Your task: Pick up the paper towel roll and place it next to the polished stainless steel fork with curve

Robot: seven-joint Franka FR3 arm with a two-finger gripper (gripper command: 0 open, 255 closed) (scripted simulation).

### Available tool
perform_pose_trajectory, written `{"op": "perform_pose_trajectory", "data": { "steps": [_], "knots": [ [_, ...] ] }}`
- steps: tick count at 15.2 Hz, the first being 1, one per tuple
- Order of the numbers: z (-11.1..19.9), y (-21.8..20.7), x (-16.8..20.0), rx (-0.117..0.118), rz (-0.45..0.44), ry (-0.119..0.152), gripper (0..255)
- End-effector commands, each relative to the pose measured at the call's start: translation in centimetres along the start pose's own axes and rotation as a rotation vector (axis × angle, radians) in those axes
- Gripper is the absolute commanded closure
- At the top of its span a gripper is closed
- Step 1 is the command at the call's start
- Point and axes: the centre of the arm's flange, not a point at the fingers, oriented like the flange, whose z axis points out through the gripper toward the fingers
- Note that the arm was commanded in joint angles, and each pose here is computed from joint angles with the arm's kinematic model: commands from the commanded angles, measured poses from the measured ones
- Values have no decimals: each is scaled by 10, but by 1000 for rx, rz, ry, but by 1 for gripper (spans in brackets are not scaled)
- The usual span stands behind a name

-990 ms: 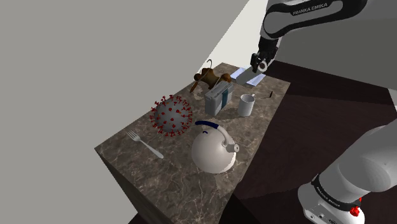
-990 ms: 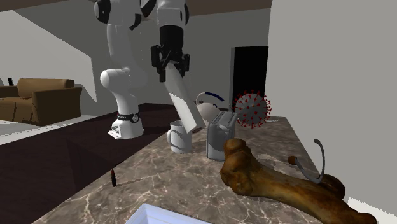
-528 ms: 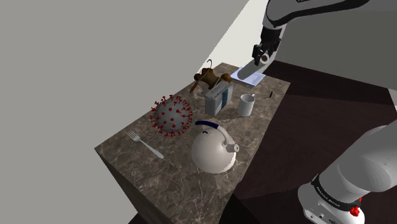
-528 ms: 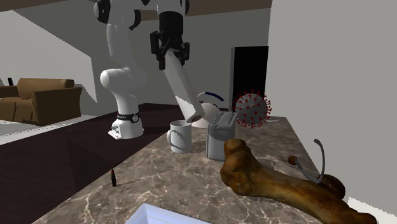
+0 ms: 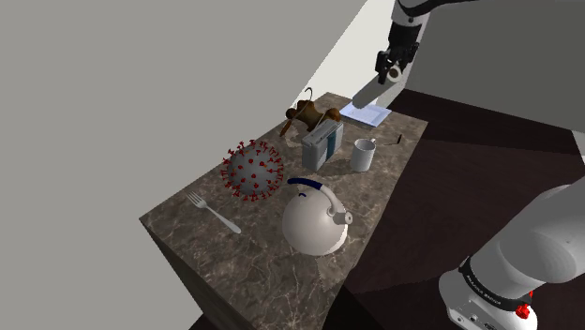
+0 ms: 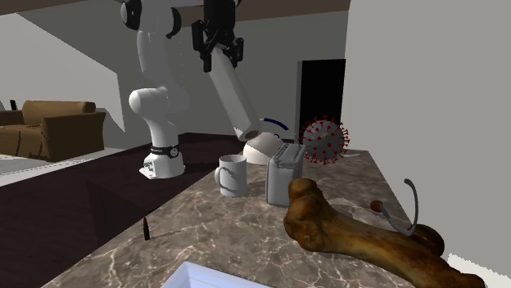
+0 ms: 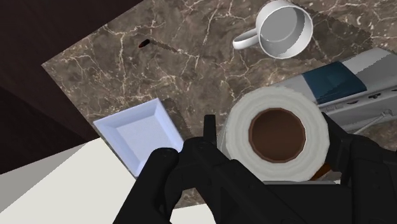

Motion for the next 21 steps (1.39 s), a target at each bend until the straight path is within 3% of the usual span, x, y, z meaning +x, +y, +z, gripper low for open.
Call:
{"op": "perform_pose_trajectory", "data": {
  "steps": [1, 9, 21],
  "knots": [
    [-11, 2, 2, 0, 0, 0, 255],
    [-51, 7, 6, 0, 0, 0, 255],
    [-77, -139, -48, 0, 0, 0, 255]
  ]
}}
